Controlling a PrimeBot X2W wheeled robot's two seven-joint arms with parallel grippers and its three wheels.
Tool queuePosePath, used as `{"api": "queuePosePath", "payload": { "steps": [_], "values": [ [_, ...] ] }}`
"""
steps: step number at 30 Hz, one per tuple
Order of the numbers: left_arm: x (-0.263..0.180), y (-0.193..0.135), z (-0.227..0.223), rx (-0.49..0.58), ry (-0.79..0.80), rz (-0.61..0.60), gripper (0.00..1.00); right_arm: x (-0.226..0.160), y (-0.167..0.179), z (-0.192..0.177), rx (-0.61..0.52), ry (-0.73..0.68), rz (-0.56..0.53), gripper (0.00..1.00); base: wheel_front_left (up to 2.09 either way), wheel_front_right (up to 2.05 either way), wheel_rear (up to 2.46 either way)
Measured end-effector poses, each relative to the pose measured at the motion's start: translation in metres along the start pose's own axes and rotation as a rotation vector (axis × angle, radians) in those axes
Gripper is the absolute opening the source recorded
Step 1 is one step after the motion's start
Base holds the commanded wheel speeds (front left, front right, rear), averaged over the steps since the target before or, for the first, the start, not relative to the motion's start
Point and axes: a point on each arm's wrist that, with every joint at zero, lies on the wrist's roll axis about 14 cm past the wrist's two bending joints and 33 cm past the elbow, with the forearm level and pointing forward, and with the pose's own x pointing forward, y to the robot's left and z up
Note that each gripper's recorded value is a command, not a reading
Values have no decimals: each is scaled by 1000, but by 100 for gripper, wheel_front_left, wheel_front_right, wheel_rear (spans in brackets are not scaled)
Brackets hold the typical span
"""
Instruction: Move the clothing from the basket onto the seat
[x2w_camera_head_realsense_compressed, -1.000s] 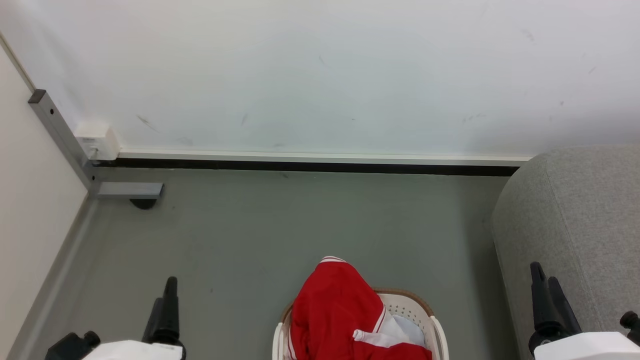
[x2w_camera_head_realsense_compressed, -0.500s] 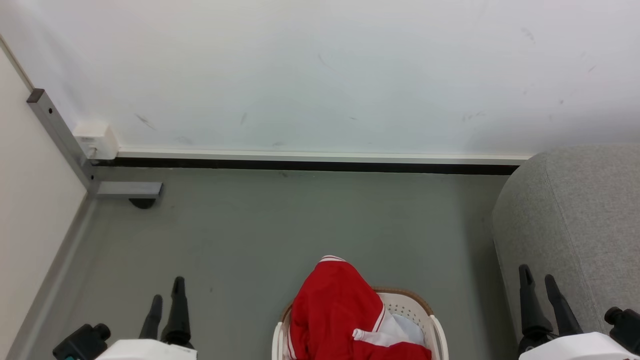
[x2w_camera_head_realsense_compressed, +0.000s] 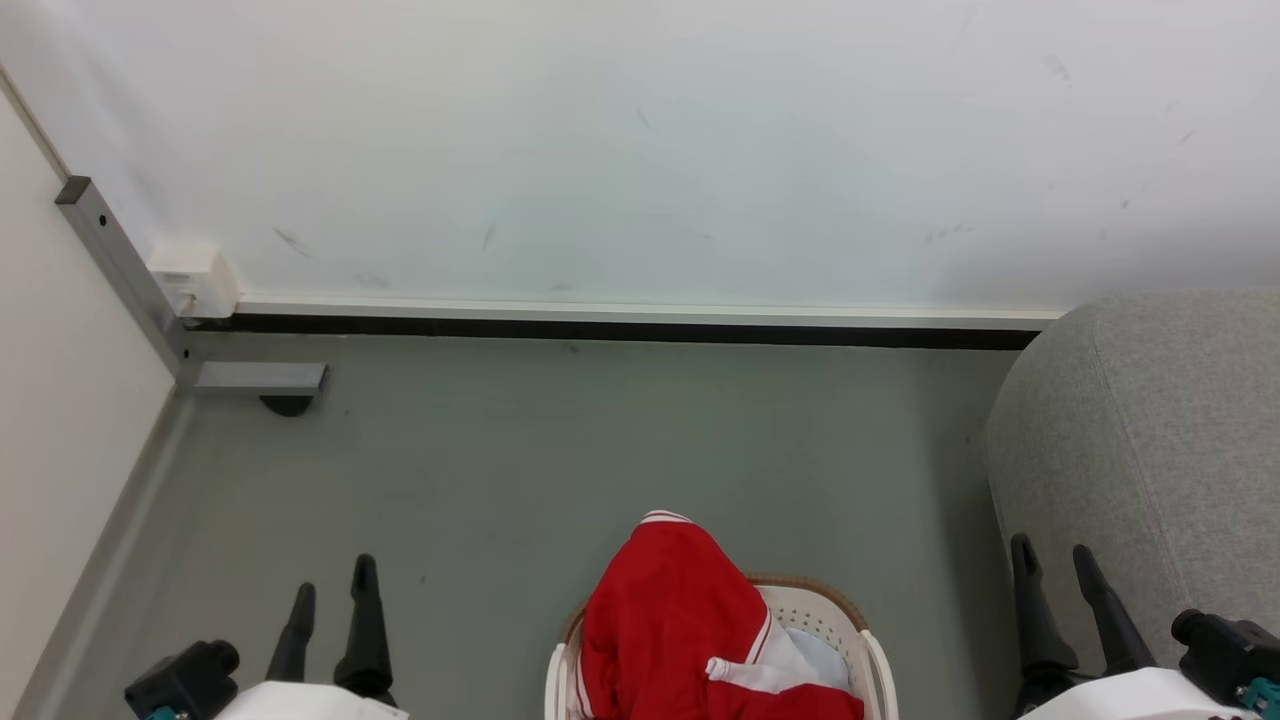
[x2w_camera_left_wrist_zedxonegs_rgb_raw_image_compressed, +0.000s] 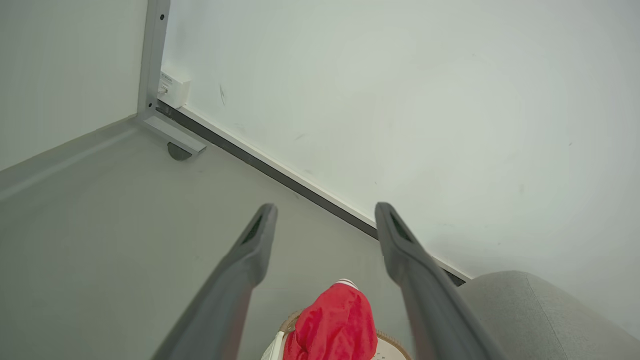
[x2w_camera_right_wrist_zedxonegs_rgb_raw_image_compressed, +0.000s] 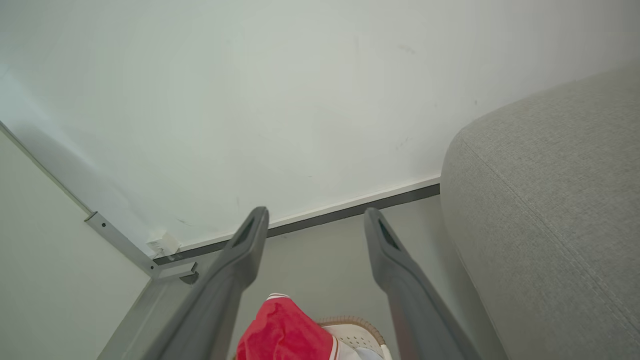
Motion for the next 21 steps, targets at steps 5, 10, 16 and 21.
{"api": "queuePosePath", "payload": {
  "steps": [5,10,16,21],
  "values": [
    [-2,2,-1,65,-6,2,100,0,2,-2,-54,1,11,100,0,0,0],
    [-3,3,-1,131,-10,1,100,0,3,-2,-106,1,19,100,0,0,0],
    [-3,2,1,199,-27,-5,100,0,4,-3,-161,-1,29,100,0,0,0],
    [-3,2,3,255,-39,-11,100,-1,4,-5,-200,2,34,100,0,0,0]
  ]
}}
